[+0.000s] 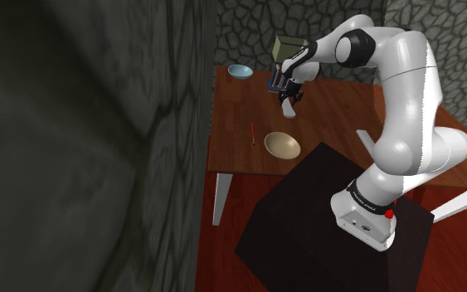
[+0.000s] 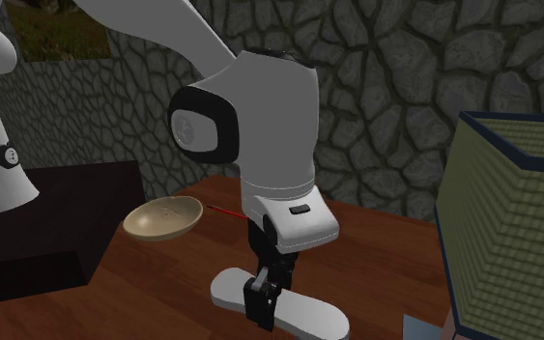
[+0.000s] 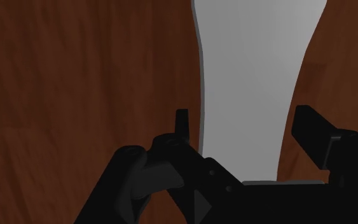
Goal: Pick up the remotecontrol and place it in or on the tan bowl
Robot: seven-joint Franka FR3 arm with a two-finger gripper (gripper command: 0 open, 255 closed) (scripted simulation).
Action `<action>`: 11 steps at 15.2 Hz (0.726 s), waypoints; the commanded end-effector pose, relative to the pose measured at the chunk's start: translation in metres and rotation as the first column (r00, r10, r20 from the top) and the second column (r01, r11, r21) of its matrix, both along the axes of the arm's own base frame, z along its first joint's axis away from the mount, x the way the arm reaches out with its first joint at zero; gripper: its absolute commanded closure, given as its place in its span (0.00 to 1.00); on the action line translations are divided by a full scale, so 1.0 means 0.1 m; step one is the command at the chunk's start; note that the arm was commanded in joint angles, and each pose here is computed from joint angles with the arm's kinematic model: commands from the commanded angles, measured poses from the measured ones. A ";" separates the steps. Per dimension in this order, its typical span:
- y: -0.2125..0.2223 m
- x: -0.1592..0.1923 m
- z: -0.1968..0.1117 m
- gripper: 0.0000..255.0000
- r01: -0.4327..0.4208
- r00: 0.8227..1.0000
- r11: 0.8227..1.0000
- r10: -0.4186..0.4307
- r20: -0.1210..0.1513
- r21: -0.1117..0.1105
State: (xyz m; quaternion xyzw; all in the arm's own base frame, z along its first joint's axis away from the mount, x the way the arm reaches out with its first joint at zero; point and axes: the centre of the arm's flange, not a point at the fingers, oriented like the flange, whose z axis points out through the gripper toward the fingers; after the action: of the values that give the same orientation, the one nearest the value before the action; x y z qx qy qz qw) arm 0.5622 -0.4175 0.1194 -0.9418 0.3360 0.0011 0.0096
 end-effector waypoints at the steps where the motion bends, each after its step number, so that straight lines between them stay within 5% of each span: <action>1: 0.00 0.01 0.12 1.00 0.000 1.000 1.000 0.000 0.000 0.000; 11: 0.00 0.01 0.65 1.00 0.000 1.000 1.000 0.000 0.000 0.000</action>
State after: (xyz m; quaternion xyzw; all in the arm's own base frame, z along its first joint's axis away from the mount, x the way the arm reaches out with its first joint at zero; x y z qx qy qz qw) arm 0.5630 -0.4176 0.1775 -0.9418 0.3360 0.0010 0.0096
